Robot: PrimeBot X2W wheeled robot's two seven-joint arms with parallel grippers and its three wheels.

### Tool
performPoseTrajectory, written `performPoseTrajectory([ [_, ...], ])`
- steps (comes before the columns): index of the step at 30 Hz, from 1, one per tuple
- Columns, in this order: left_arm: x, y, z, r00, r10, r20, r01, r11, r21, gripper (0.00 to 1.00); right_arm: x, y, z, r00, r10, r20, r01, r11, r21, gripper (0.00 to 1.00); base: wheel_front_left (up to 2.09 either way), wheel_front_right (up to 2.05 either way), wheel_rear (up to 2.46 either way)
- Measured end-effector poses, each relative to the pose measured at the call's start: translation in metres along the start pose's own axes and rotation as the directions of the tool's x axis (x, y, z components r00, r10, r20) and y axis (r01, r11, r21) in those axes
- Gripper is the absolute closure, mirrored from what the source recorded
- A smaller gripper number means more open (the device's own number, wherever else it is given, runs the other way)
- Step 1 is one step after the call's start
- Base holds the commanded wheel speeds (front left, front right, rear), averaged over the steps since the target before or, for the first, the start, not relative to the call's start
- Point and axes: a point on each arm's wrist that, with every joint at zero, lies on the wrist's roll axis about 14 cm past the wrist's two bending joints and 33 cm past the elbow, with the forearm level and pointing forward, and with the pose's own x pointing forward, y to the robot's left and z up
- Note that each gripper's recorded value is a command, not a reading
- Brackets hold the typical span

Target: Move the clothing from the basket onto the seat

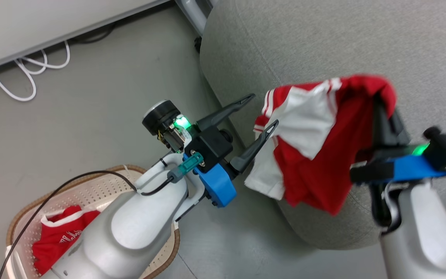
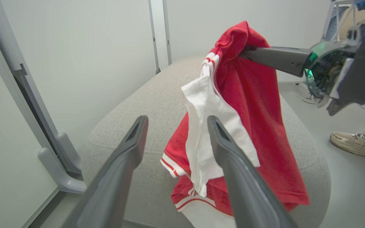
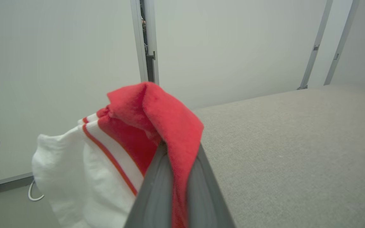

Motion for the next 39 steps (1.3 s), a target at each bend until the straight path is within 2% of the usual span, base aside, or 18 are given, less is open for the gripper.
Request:
performPoseTrajectory([
  [7,-0.008,0.029,-0.020,0.999,0.049,-0.011,-0.049,0.999,-0.013,0.00,0.060,0.002,0.066,0.978,0.011,0.210,0.007,0.996,-0.086,1.00,0.00,0.00,0.00],
  [14,-0.020,0.060,-0.059,0.995,0.084,-0.054,-0.086,0.996,-0.032,0.00,0.110,-0.028,0.136,0.903,-0.048,0.427,0.125,0.980,-0.152,1.00,0.00,0.00,0.00],
  [19,-0.028,0.080,-0.086,0.992,0.107,-0.069,-0.111,0.993,-0.048,0.00,0.135,-0.054,0.156,0.862,-0.088,0.499,0.213,0.956,-0.200,1.00,0.00,0.00,0.00],
  [25,-0.036,0.098,-0.115,0.988,0.129,-0.083,-0.135,0.988,-0.070,0.00,0.159,-0.085,0.127,0.882,-0.153,0.446,0.278,0.933,-0.228,1.00,0.00,0.00,0.00],
  [30,-0.041,0.099,-0.134,0.987,0.132,-0.095,-0.141,0.985,-0.095,0.00,0.169,-0.105,0.066,0.922,-0.230,0.312,0.307,0.925,-0.223,1.00,0.00,0.00,0.00],
  [34,-0.046,0.098,-0.144,0.985,0.134,-0.108,-0.146,0.983,-0.111,0.00,0.172,-0.104,0.011,0.945,-0.267,0.190,0.306,0.927,-0.216,1.00,0.00,0.00,0.00],
  [39,-0.052,0.100,-0.148,0.983,0.147,-0.113,-0.160,0.981,-0.111,0.00,0.163,-0.104,-0.044,0.948,-0.314,0.056,0.319,0.933,-0.169,1.00,0.00,0.00,0.00],
])
